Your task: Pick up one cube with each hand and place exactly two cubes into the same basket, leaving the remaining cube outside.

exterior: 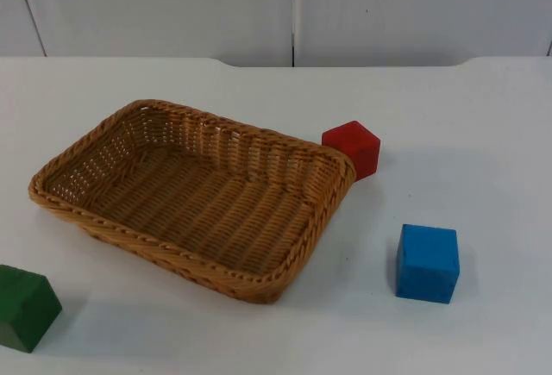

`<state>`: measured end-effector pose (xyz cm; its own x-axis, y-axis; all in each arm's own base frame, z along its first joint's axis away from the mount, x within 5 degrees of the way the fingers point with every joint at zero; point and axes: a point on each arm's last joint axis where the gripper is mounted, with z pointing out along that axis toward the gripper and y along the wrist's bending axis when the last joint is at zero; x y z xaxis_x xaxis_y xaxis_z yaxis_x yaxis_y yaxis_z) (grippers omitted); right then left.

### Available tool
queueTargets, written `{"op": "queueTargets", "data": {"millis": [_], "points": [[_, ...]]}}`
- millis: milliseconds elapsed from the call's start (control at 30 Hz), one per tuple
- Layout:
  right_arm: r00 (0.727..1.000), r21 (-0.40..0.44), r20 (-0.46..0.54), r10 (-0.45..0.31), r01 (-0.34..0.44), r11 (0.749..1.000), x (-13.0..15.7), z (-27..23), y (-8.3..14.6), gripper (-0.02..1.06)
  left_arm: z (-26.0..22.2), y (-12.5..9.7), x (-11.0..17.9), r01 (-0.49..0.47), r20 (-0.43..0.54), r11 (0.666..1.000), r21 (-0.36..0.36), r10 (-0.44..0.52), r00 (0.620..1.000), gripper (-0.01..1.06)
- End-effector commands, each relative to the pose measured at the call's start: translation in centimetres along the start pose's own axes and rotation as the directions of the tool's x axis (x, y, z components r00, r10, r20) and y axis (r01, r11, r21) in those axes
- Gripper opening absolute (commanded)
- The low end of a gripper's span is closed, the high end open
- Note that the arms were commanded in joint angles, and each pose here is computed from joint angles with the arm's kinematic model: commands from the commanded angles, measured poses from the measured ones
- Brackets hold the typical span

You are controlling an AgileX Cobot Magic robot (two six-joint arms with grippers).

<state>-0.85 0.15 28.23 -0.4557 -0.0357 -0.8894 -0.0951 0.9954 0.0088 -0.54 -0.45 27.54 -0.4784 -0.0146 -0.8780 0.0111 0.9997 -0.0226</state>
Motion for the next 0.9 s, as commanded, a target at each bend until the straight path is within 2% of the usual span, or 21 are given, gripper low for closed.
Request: {"op": "queueTargets", "data": {"millis": [0, 300, 433, 667, 867], "points": [[1.000, 0.004, 0.001, 0.006, -0.006, 1.000, 0.1, 0.2, 0.0, 1.05, 0.1, 0.0, 0.0, 0.004, 0.008, 1.000, -0.005, -0.004, 1.000, 1.05], [1.000, 0.006, 0.002, -0.014, 0.014, 1.000, 0.1, 0.1, 0.0, 1.05, -0.1, 0.0, 0.0, 0.004, 0.007, 1.000, -0.003, -0.004, 1.000, 1.05], [1.000, 0.007, 0.004, -0.020, 0.020, 1.000, -0.3, -0.3, 0.0, 1.05, -1.1, -0.1, -0.7, 0.003, 0.040, 1.000, 0.000, -0.003, 0.999, 1.05], [0.996, 0.006, -0.085, -0.025, 0.026, 1.000, -1.7, 0.9, 0.0, 1.05, -2.6, -0.1, -1.9, 0.000, 0.098, 1.000, 0.000, 0.000, 0.995, 1.05], [0.988, 0.003, -0.152, -0.030, 0.031, 1.000, -2.4, 2.2, -0.1, 1.05, -1.8, -0.2, -3.0, 0.006, 0.040, 1.000, 0.006, -0.006, 0.999, 1.05]]}}
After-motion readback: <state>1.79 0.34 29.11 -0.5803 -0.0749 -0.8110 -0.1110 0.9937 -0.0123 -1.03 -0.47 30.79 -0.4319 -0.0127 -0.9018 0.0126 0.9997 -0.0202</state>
